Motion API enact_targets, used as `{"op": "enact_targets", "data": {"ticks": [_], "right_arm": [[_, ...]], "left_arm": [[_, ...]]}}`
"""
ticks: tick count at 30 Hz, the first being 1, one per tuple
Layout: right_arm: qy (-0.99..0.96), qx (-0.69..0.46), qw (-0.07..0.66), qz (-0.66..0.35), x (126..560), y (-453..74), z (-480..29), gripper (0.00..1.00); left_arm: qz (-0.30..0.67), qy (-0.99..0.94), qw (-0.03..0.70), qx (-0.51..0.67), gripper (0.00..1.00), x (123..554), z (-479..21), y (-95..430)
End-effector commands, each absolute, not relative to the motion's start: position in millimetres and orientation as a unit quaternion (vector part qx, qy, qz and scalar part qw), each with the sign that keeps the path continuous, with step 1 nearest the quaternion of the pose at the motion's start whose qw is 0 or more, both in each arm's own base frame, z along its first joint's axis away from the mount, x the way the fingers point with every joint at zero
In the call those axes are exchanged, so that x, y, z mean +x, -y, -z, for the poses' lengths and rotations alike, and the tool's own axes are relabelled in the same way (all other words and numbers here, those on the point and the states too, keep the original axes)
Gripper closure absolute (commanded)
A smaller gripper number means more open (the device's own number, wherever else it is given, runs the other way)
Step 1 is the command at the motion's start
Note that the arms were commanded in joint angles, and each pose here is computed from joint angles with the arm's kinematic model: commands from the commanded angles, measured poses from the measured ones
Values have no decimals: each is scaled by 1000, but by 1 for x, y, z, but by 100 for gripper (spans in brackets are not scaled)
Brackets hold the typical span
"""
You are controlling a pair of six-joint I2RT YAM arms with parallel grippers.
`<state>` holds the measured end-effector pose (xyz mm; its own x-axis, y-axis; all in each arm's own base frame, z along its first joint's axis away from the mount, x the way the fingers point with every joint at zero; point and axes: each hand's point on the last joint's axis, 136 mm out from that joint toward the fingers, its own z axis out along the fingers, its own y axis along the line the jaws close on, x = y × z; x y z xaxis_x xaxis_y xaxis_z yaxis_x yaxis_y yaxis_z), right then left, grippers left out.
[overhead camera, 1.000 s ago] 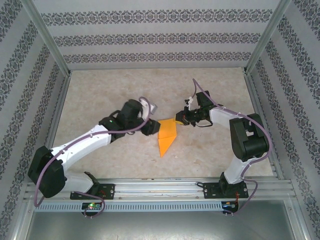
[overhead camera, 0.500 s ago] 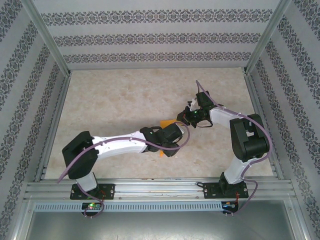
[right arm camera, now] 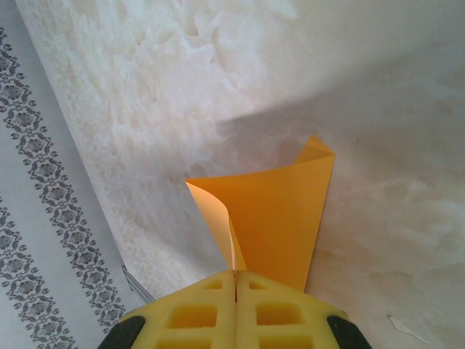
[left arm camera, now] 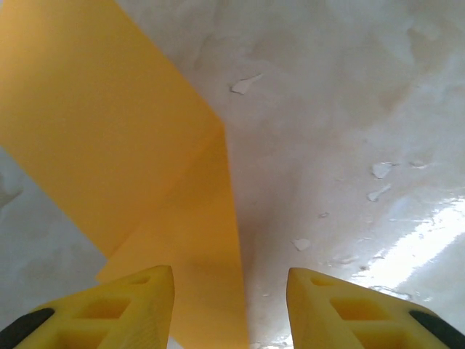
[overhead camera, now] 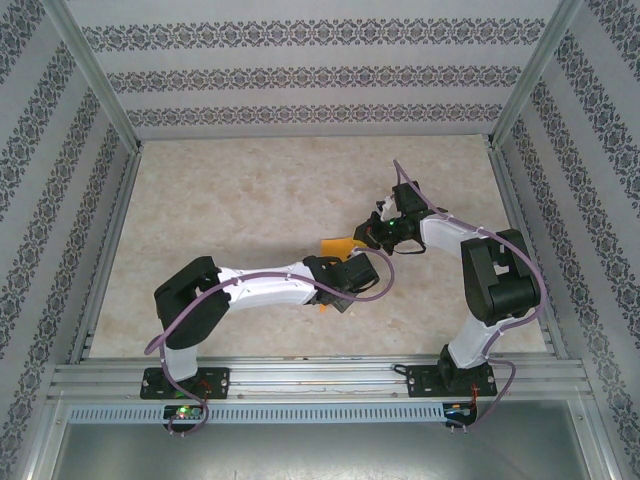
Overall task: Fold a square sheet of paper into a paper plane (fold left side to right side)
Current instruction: Fold the wing for the fifth time at the center of the table.
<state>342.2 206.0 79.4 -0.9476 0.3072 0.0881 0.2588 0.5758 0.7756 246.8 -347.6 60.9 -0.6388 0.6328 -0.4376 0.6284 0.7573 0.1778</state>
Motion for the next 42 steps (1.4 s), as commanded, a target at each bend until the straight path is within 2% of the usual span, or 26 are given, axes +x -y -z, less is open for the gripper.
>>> {"op": "enact_targets", "data": {"ticks": [1,17,28,32,39,42], "right_arm": [[-887,161,39,-431,345,-205,-85,100],[-889,164,38,-426,346,-204,-81,100],[-893,168,38,-416,346,-200,-74,100],[-896,172,51,-406,347,-192,-74,100],[-904,194,114,-363,351,-145,-84,75],[-901,215,132,-352,349,-120,-85,72]], "left_arm": [[-54,-901,246,353,56,249,-61,339],[-75,-902,232,357,62,248,-46,332],[-67,-903,231,356,84,247,-46,334],[-58,-904,231,354,88,246,-46,336],[-12,-918,223,328,95,249,-49,341],[9,-923,211,322,96,250,-47,345]]}}
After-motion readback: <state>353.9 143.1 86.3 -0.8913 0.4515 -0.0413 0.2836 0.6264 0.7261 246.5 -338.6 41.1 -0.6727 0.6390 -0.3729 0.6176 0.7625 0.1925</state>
